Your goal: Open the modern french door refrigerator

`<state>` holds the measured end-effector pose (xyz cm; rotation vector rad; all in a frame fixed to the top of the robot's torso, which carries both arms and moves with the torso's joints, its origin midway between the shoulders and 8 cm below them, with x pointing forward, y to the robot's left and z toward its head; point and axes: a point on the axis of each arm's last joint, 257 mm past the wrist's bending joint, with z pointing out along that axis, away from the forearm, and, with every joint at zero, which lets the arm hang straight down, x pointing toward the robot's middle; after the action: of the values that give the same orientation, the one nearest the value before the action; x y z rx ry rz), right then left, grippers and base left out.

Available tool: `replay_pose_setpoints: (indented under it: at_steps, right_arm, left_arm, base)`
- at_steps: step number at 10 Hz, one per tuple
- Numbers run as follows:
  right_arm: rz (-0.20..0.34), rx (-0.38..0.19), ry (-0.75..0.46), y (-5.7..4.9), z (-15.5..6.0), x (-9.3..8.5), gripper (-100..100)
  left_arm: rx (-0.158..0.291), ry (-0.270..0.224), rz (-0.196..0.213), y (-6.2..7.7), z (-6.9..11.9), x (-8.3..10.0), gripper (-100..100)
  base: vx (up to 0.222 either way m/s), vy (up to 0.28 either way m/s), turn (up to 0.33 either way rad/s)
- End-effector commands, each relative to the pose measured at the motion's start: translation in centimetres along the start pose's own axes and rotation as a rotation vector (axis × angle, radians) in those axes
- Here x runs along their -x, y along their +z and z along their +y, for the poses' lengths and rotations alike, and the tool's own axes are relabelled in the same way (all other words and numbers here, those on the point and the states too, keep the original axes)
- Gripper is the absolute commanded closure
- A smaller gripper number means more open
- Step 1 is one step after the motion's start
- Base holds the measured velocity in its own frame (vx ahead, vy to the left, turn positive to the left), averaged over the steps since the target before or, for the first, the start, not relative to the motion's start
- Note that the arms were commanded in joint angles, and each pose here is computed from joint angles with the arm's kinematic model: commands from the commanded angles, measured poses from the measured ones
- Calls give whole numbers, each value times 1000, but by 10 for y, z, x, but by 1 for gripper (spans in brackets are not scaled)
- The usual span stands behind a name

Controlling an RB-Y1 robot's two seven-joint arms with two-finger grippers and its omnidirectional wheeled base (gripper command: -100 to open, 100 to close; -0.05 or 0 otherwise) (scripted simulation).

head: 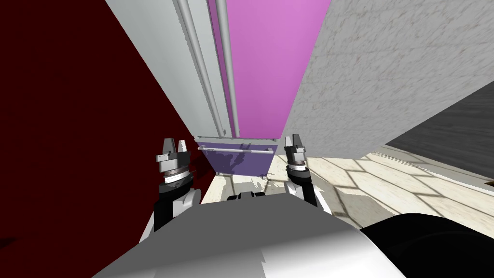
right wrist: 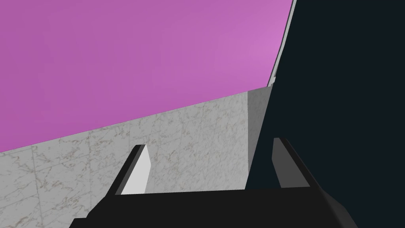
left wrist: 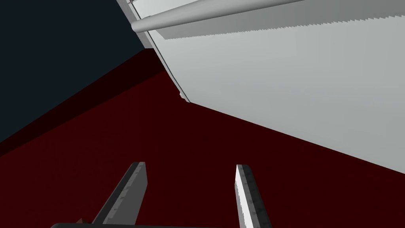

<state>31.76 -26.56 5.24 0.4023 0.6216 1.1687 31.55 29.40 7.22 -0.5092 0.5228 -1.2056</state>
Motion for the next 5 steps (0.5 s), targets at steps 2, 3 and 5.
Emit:
replay_pose_setpoints:
  at_steps: [2,3,5]
  right_arm:
    - [0,-1,0,0,0,0,0]
    - [0,-1,0,0,0,0,0]
    - [0,-1,0,0,0,0,0]
  left_arm:
    - [5,17,60,-3,9,-10,-100]
    - [14,26,87,-7,20,-15,-100]
    - [28,34,108,-13,33,-20,-100]
  base:
    - [22,8,-16]
    - [41,17,-28]
    - [49,18,-26]
